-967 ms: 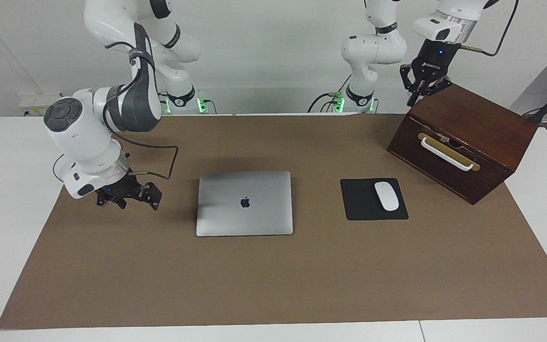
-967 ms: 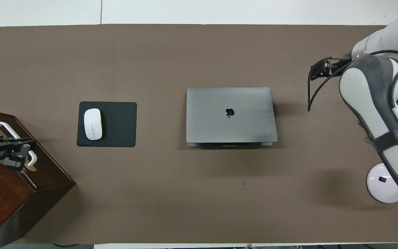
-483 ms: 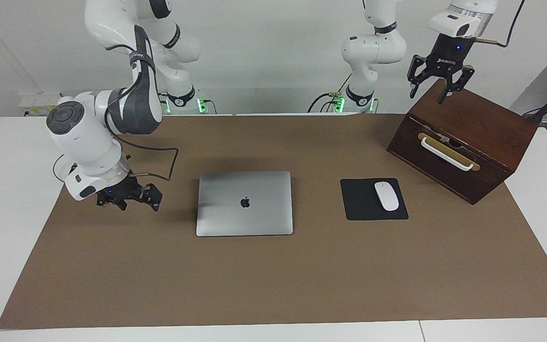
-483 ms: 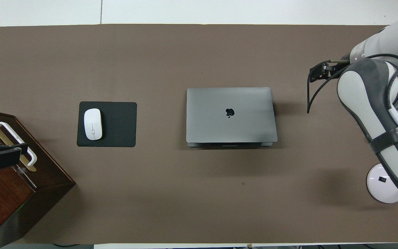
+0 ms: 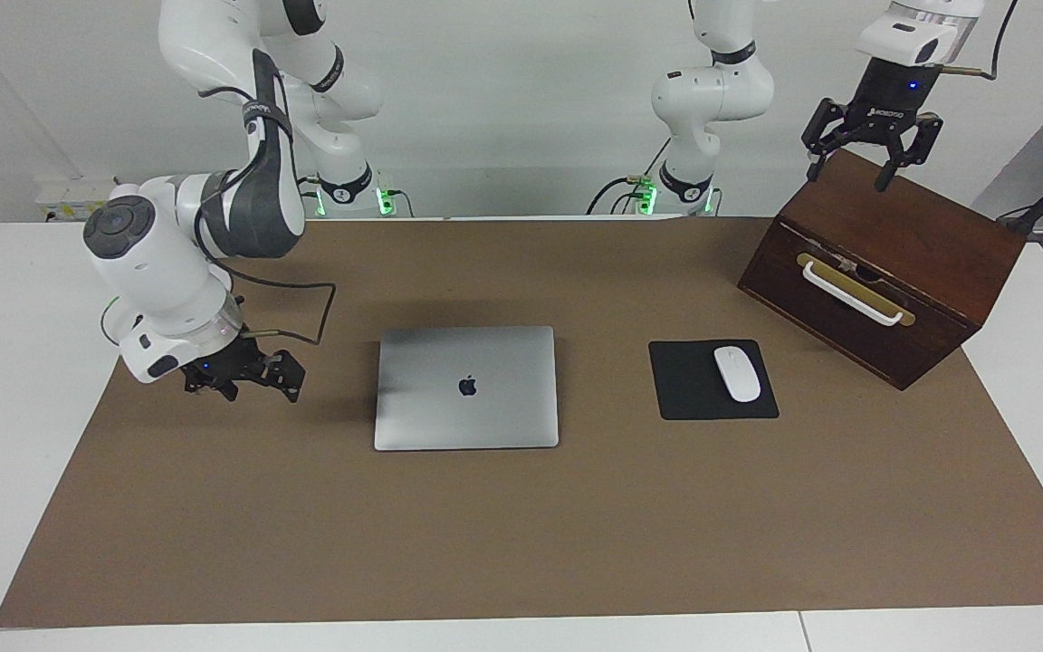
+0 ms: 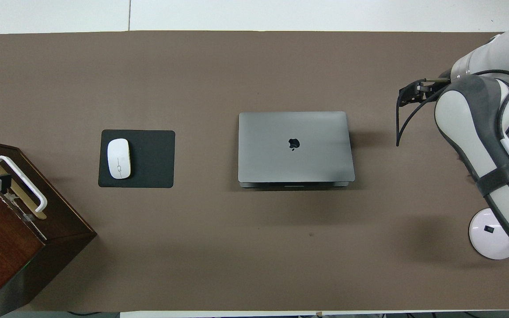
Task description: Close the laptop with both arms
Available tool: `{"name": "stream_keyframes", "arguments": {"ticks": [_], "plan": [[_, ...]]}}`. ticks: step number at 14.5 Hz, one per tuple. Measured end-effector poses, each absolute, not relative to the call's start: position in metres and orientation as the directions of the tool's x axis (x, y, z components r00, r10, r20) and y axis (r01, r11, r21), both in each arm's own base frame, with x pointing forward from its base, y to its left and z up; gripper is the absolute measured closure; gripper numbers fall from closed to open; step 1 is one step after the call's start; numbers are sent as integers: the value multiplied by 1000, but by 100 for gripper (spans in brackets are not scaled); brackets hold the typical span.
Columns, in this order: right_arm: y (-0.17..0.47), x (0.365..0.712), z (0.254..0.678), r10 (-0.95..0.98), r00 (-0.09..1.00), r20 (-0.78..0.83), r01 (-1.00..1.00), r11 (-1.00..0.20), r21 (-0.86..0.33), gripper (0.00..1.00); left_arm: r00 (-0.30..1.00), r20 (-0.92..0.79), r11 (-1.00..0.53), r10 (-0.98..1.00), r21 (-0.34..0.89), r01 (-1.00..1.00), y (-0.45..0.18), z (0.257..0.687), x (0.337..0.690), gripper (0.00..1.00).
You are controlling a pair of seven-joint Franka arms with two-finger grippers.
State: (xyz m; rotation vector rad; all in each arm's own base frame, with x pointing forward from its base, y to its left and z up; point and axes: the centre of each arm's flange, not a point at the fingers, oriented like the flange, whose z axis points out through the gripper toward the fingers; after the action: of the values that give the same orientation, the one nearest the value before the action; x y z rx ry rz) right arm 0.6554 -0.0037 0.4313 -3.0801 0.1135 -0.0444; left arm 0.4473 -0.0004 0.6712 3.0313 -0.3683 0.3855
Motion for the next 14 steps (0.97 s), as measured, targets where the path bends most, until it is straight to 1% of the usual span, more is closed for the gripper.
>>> {"name": "stream_keyframes", "arguments": {"ticks": [3, 8, 14], "plan": [[-8, 655, 425, -70, 997, 33, -68, -996, -59, 0, 947, 244, -974, -210, 36, -226, 7, 668, 469, 0], [-8, 653, 419, -69, 997, 27, -68, -996, -59, 0, 967, 204, -985, -150, 57, -165, 8, 647, 511, 0], [-8, 653, 419, -67, 997, 27, -65, -996, -59, 0, 975, 177, -987, -138, 63, -151, 10, 619, 535, 0]]}}
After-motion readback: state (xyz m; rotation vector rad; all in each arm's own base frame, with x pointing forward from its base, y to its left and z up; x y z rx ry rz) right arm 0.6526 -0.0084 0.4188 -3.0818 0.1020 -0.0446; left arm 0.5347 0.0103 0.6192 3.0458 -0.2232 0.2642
